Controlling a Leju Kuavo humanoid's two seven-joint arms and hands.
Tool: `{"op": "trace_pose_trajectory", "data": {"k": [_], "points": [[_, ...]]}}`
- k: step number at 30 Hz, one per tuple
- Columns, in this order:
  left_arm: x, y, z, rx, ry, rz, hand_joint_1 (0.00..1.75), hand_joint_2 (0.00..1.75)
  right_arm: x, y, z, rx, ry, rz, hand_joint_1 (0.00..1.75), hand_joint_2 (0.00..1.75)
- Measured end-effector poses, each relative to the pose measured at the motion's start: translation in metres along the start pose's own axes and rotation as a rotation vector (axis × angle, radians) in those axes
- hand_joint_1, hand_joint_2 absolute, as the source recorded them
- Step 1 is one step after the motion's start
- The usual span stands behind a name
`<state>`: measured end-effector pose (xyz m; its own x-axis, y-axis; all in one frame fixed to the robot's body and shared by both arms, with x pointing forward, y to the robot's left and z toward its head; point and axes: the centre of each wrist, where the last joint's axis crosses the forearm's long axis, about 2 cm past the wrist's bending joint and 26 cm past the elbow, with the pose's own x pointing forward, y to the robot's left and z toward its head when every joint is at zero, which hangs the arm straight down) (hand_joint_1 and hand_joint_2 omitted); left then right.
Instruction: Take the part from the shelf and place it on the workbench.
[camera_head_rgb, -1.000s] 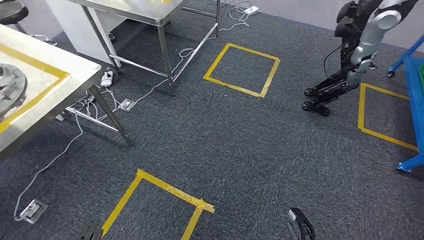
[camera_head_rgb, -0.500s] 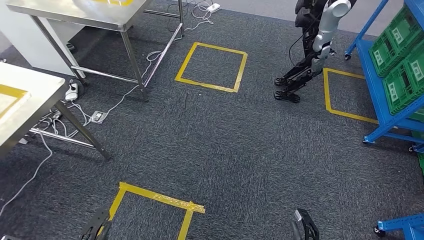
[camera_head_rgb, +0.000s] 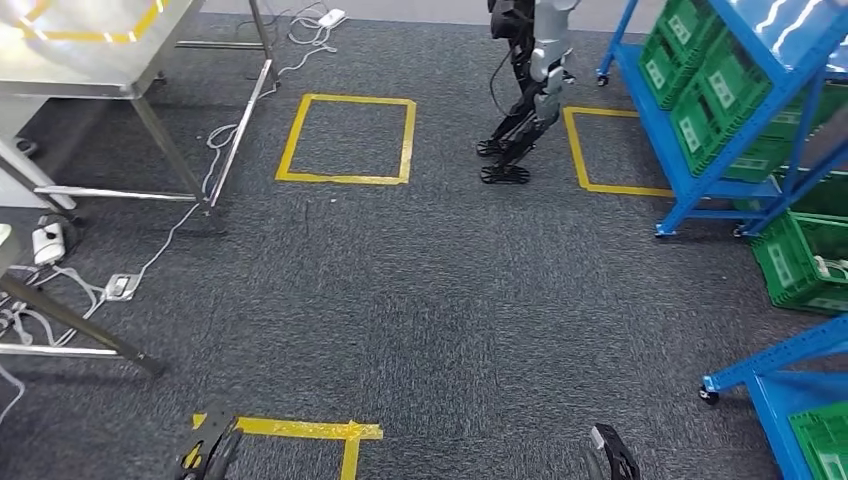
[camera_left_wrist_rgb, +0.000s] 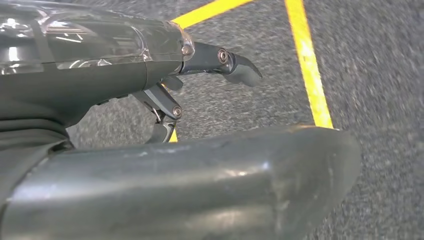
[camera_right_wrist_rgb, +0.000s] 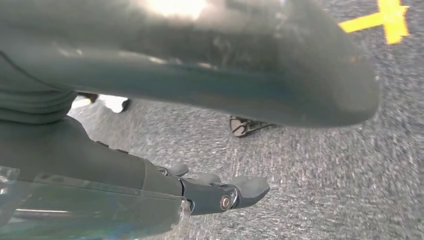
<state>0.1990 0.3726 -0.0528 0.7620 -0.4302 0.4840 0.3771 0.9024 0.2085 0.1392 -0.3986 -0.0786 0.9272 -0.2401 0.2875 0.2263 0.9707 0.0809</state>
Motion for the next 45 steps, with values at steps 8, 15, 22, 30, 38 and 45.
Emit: {"op": "trace_pose_trajectory", "data": {"k": [8, 15, 22, 30, 38, 45], "points": [[-0.024, 0.002, 0.005, -0.003, 0.040, 0.016, 0.00, 0.00, 0.013, -0.005, 0.002, -0.013, -0.021, 0.002, 0.00, 0.00], [-0.022, 0.005, 0.005, 0.017, 0.043, 0.033, 0.00, 0.00, 0.020, 0.005, 0.000, 0.004, -0.024, 0.008, 0.00, 0.00], [-0.014, 0.002, 0.003, 0.012, 0.023, 0.044, 0.00, 0.00, 0.025, 0.006, 0.001, 0.002, -0.029, 0.009, 0.00, 0.00], [-0.022, 0.004, 0.005, 0.014, 0.040, 0.045, 0.00, 0.00, 0.022, 0.013, -0.001, 0.026, -0.023, 0.004, 0.00, 0.00], [-0.024, 0.007, 0.006, 0.021, 0.045, 0.044, 0.00, 0.00, 0.016, 0.011, -0.001, 0.026, -0.010, 0.001, 0.00, 0.00], [-0.025, 0.007, 0.006, 0.020, 0.046, 0.044, 0.00, 0.00, 0.013, 0.013, -0.002, 0.026, -0.002, -0.002, 0.00, 0.00]]}}
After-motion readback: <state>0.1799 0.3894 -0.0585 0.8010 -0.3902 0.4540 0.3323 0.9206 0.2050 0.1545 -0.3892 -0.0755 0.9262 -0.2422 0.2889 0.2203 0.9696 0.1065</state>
